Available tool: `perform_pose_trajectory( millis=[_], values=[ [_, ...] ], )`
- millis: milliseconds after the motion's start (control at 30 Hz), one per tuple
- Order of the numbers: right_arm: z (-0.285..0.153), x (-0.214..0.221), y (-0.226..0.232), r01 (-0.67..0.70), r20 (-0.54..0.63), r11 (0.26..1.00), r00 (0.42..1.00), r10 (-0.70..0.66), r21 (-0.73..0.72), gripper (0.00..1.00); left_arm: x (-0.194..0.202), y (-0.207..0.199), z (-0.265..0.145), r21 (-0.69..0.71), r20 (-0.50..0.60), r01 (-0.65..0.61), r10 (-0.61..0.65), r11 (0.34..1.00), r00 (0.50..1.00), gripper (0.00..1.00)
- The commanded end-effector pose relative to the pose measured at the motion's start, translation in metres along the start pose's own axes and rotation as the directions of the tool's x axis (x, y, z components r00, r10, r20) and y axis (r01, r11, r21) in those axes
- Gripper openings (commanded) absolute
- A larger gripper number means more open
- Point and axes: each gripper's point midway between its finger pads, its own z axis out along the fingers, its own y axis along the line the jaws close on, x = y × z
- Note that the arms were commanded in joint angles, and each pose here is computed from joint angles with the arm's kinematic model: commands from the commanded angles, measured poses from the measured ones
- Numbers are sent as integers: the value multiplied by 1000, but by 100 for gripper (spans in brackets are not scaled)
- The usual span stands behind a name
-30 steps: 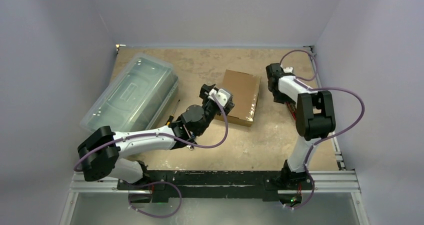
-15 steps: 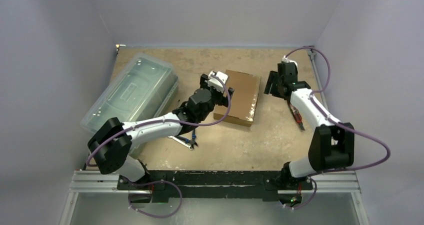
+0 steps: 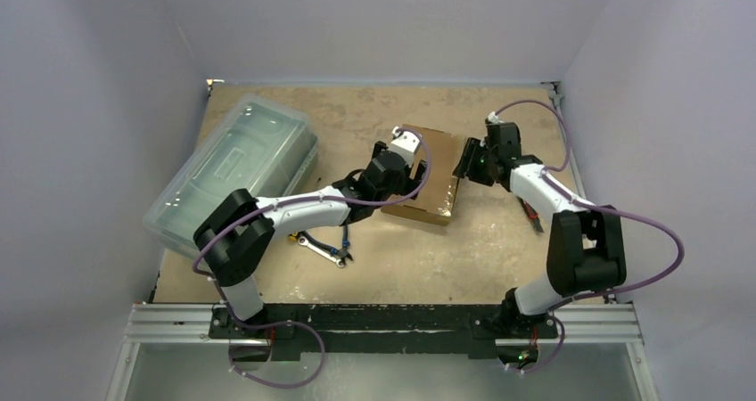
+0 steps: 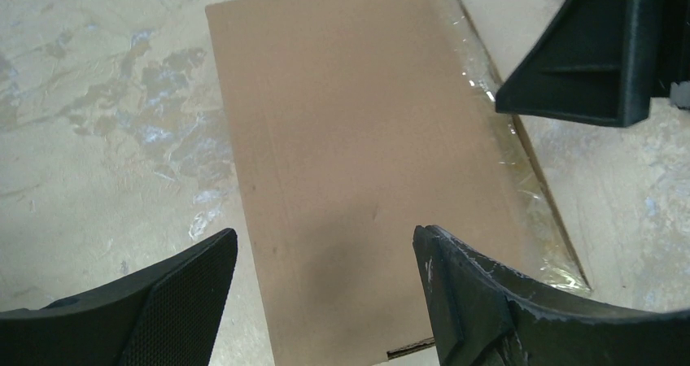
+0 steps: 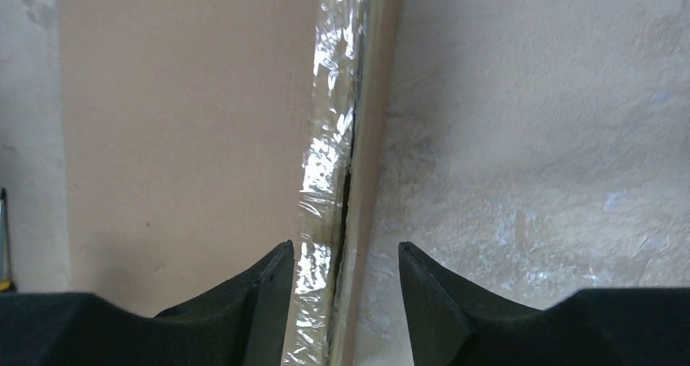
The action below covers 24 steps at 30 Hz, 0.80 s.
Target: Unpack the express box
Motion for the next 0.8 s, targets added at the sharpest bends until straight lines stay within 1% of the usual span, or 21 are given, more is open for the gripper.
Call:
perform_pose_trajectory(
  millis=[0, 133, 300, 367, 433, 500, 567, 633, 700, 767],
  values=[
    [9, 1, 1, -7, 8, 1000, 1000, 7, -11, 51, -6, -3, 10, 27, -27, 73, -73, 997, 997, 79],
    [15, 9, -8, -15, -6, 1000, 1000, 15, 28, 44, 6, 1, 18, 11, -65, 55, -55, 998, 996, 79],
    [13, 12, -9, -19, 12, 1000, 1000, 19, 21, 40, 23, 21, 29, -85, -128, 47, -58, 995, 990, 79],
    [13, 11, -14, -9, 12, 999, 1000, 9, 45, 35, 31, 25, 34, -99, -146, 55, -70, 994, 987, 79],
    [12, 14, -16, 1, 3, 999, 1000, -2, 55, 28, 37, 28, 39, -102, -160, 74, -89, 992, 983, 79],
    [10, 16, -16, 1, 5, 999, 1000, -1, 46, 25, 43, 31, 42, -109, -173, 81, -99, 991, 980, 79],
    [7, 18, -15, -1, 10, 999, 1000, 0, 36, 24, 47, 33, 44, -113, -186, 95, -115, 989, 976, 79],
    [4, 18, -11, -7, 20, 1000, 1000, 7, 13, 27, 48, 33, 46, -102, -195, 136, -154, 985, 969, 79],
    [1, 18, -7, -15, 27, 1000, 1000, 15, -12, 34, 43, 33, 46, -80, -186, 176, -189, 981, 964, 79],
    [-1, 18, -2, -22, 36, 999, 999, 23, -39, 39, 33, 32, 46, -34, -165, 200, -203, 979, 965, 79]
  ],
)
